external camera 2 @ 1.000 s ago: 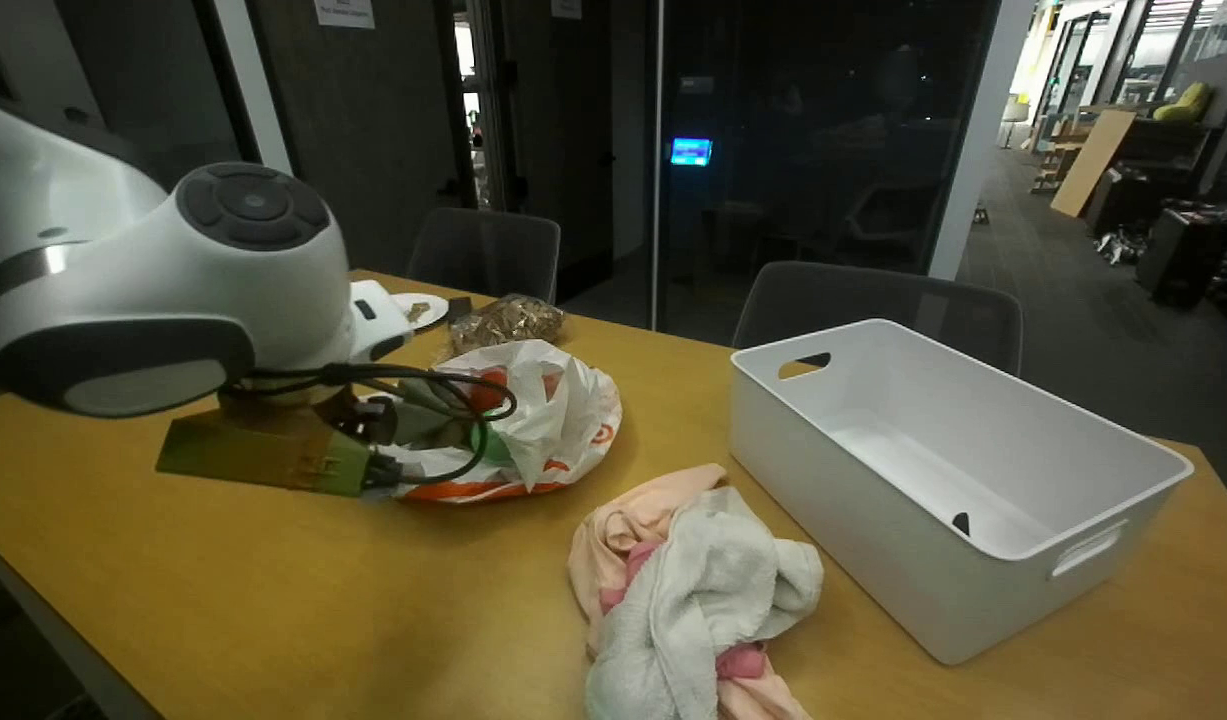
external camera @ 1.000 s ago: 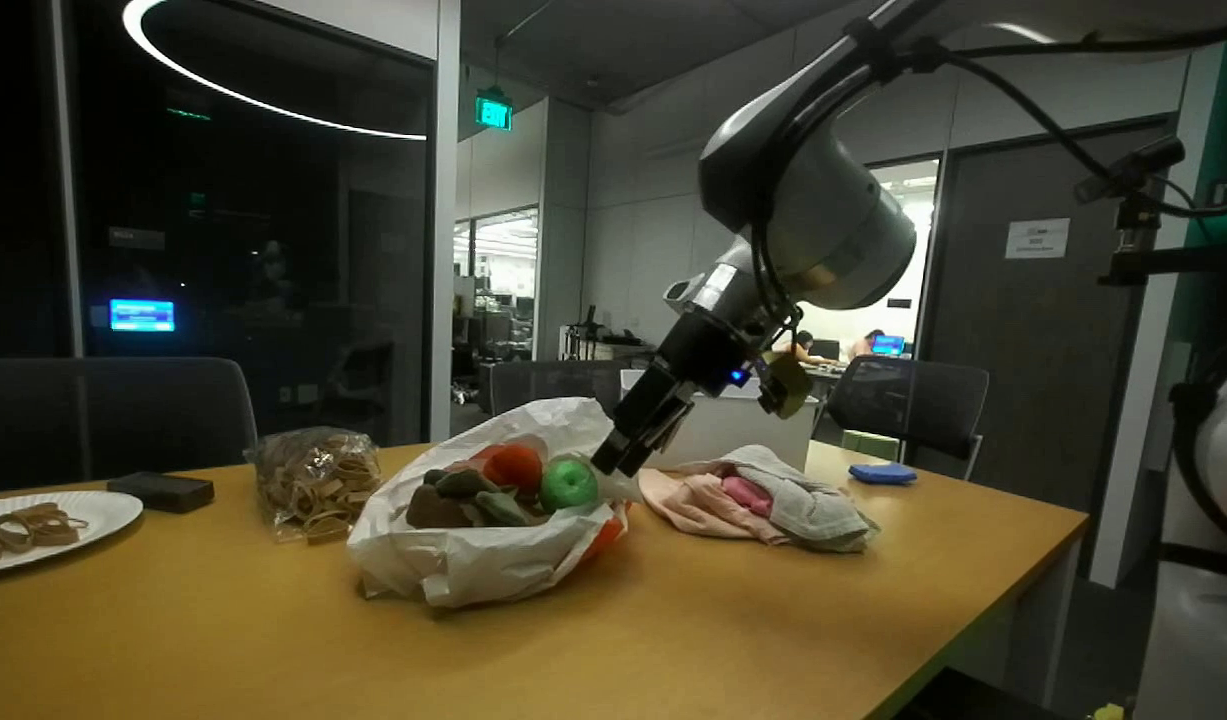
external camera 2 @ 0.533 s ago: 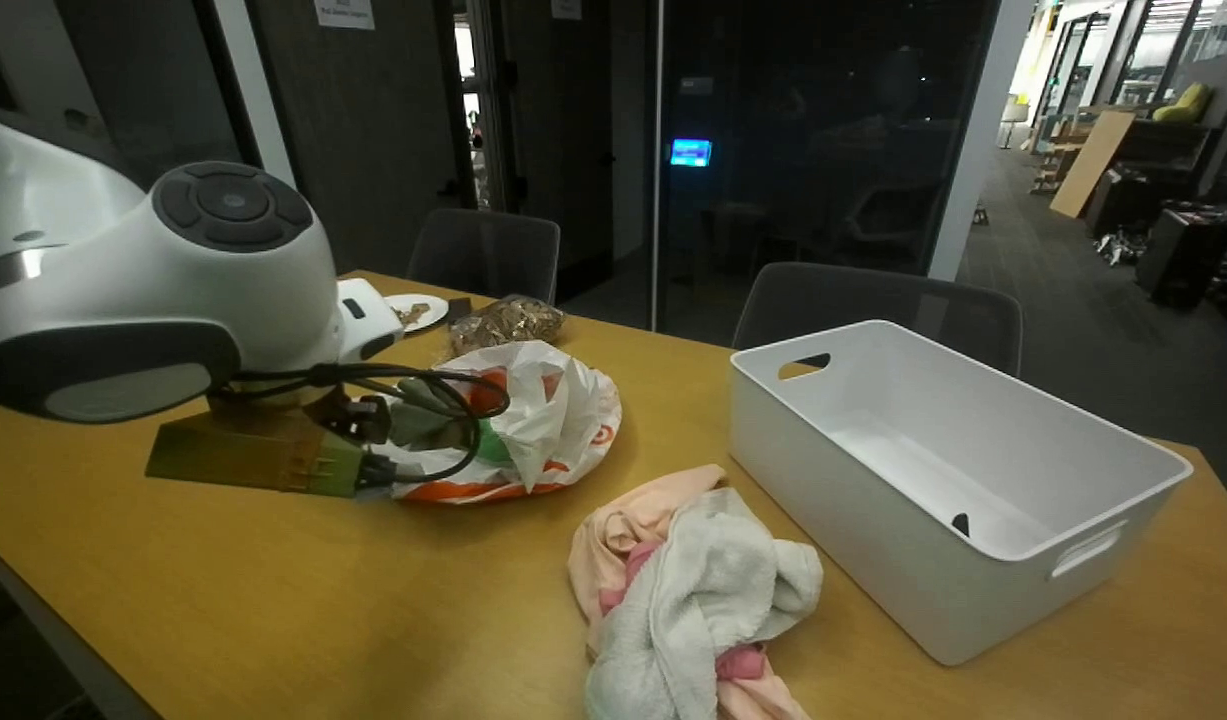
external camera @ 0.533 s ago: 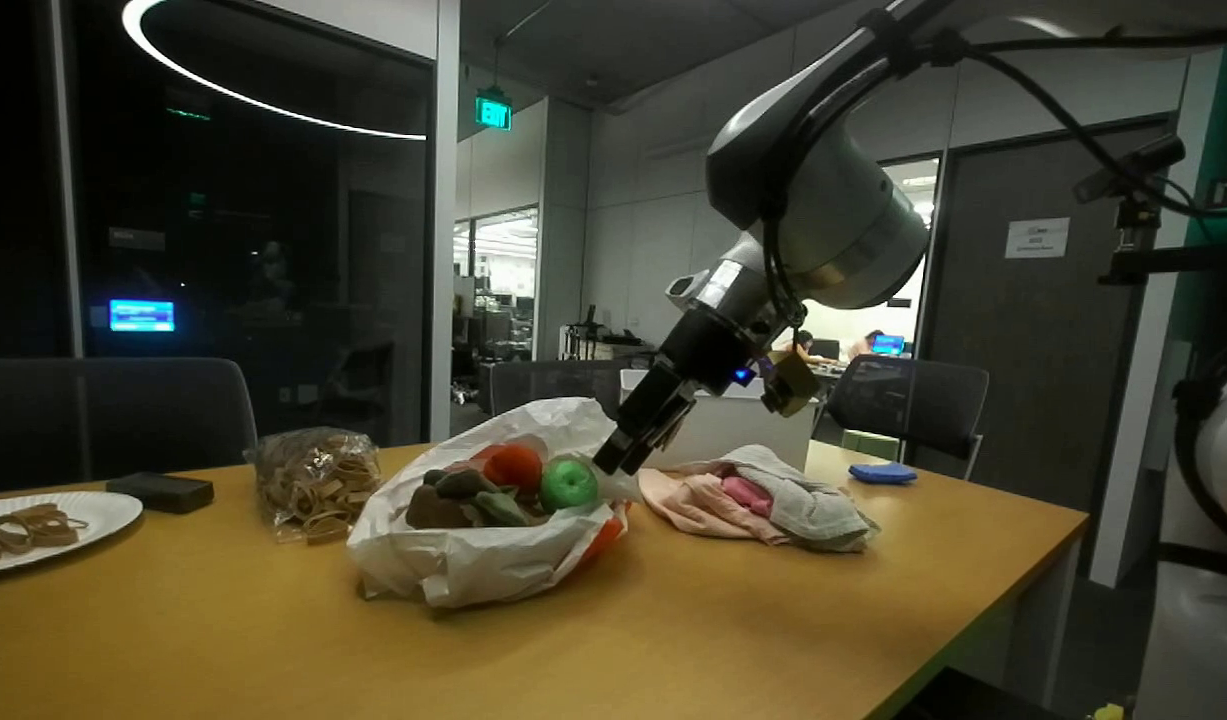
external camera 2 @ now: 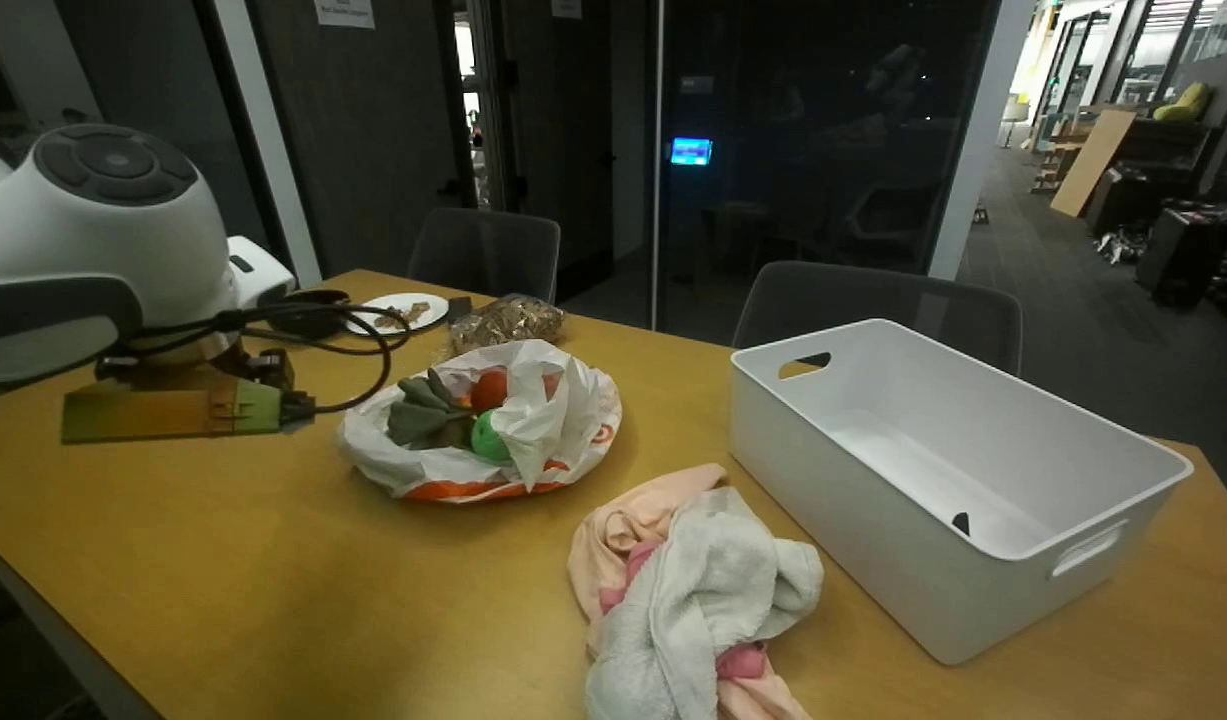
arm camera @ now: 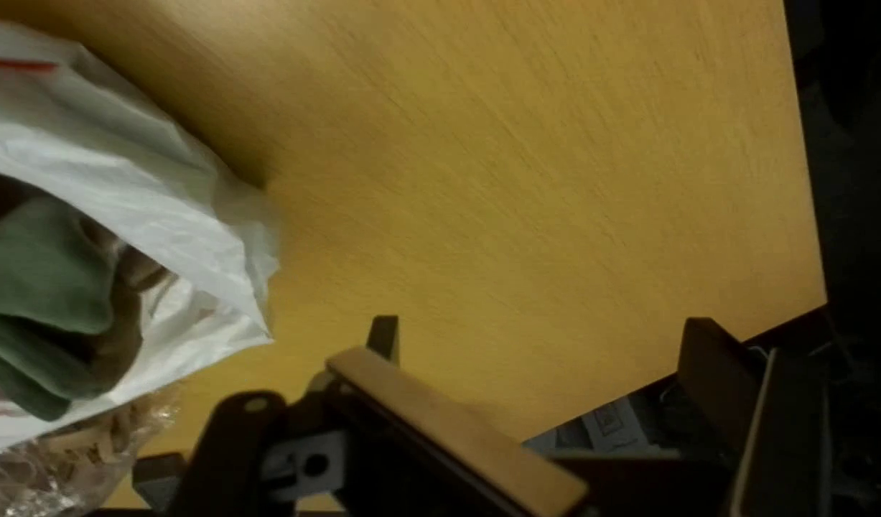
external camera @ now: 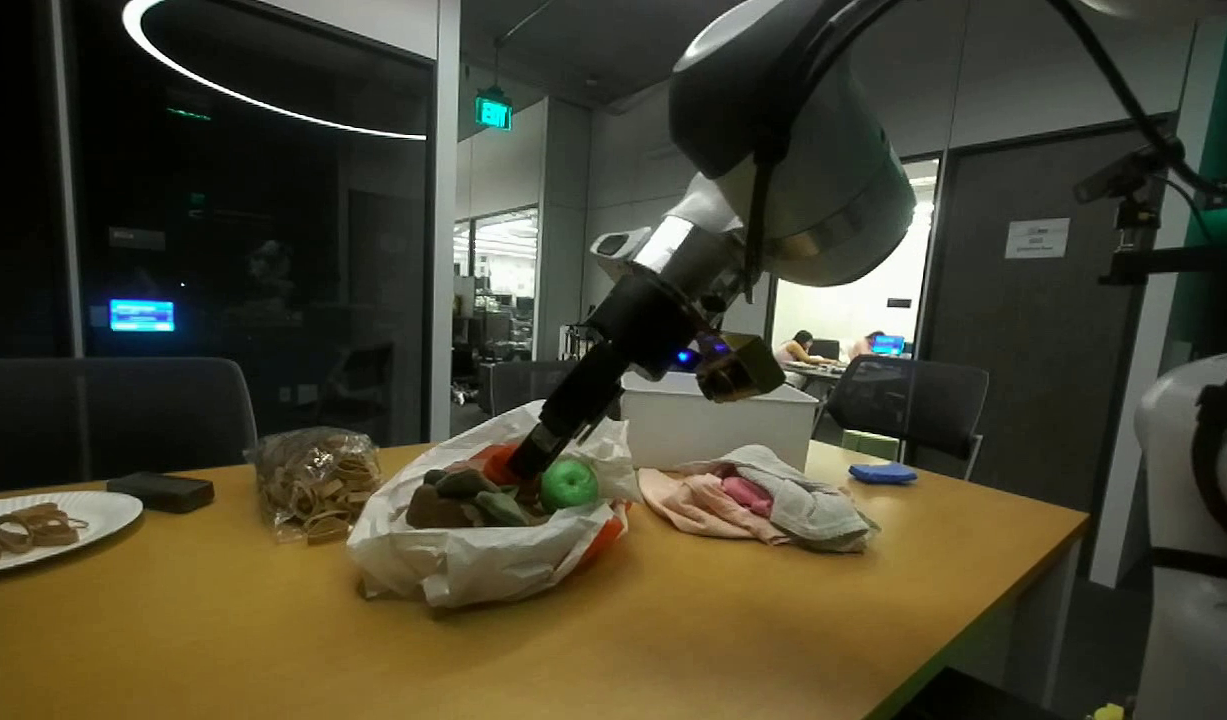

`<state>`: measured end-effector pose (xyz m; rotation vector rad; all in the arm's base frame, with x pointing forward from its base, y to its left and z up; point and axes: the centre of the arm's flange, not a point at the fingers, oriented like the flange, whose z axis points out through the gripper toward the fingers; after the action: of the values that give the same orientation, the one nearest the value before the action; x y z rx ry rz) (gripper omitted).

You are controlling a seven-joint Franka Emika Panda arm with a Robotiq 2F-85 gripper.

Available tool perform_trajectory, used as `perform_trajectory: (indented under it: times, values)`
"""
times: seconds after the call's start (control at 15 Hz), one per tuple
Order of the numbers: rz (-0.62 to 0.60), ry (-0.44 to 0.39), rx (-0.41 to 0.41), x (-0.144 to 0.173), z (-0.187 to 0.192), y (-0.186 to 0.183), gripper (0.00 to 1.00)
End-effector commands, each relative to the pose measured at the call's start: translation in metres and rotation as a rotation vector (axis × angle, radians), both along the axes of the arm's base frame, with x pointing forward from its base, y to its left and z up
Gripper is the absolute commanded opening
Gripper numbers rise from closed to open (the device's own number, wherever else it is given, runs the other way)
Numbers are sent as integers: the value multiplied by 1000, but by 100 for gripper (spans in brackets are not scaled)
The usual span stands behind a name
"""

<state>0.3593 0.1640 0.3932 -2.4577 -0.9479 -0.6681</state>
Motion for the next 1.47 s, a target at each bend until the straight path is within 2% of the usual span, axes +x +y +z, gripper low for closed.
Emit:
perform_trajectory:
  times: [0.0,0.27,0.53,0.73,1.13,1.4]
  values:
    - [83,-148,-60,27,-16,42,100]
    - [163,-304,-196,42,-37,74,100]
    - [209,-400,-294,49,-52,96,100]
    - [228,-460,-362,61,-65,98,100]
    - [219,-504,-481,103,-98,77,100]
    - [167,-465,-542,124,-123,41,100]
